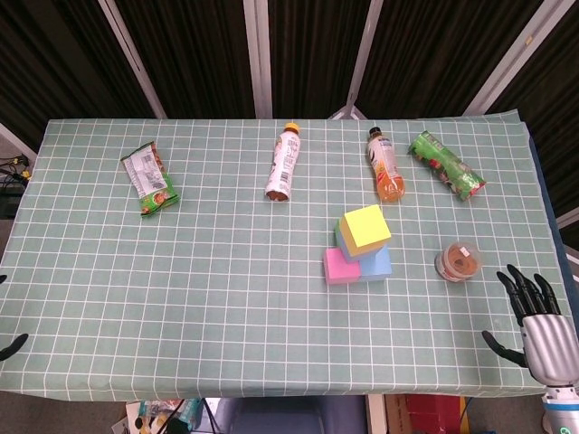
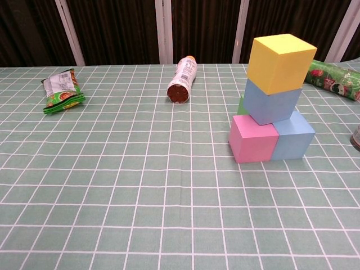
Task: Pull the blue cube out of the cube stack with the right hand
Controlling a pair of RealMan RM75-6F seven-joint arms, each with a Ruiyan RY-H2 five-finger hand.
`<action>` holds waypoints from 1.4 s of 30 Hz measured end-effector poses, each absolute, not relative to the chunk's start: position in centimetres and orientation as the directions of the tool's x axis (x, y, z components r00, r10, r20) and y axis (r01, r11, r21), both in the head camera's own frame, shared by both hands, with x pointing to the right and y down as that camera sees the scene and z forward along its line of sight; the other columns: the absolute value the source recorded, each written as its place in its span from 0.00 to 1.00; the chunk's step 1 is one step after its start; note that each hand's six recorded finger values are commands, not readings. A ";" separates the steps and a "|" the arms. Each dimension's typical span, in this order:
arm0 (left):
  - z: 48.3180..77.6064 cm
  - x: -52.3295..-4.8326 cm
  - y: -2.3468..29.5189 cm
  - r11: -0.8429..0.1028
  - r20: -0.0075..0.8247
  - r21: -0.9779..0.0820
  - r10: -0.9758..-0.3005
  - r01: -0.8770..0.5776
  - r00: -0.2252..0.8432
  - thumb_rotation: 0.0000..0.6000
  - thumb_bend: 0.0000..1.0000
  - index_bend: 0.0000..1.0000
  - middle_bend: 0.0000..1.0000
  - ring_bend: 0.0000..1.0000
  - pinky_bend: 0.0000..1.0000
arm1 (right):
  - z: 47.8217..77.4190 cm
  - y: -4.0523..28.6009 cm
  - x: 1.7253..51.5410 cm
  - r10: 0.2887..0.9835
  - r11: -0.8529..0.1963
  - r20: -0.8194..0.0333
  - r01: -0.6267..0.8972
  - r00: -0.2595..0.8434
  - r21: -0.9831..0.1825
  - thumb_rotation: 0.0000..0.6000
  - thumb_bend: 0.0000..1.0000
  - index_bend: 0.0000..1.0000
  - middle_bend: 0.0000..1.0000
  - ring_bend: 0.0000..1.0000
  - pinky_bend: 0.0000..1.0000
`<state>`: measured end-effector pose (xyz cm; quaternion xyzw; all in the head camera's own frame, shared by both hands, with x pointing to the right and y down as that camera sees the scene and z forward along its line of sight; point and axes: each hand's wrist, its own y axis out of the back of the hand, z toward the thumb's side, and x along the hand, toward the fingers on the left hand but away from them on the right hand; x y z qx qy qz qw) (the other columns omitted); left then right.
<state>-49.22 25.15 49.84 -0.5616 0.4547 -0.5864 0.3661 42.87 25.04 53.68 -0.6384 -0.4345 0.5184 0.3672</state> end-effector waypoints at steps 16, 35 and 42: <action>50.0 -49.4 25.1 -0.325 0.333 -0.942 -0.936 -0.080 -0.115 1.00 0.15 0.18 0.02 0.00 0.00 | 55.3 24.2 40.7 0.903 -0.431 -0.401 0.308 0.156 -0.849 1.00 0.23 0.06 0.03 0.13 0.00; 50.0 -49.7 24.9 -0.315 0.324 -0.946 -0.937 -0.080 -0.131 1.00 0.15 0.18 0.02 0.00 0.00 | 60.1 17.3 34.6 0.848 -0.524 -0.502 0.407 0.169 -0.748 1.00 0.23 0.06 0.03 0.13 0.00; 49.9 -49.9 24.8 -0.308 0.317 -0.948 -0.938 -0.084 -0.137 1.00 0.15 0.18 0.02 0.00 0.00 | 61.9 16.5 31.6 0.828 -0.555 -0.529 0.405 0.185 -0.727 1.00 0.23 0.06 0.03 0.13 0.00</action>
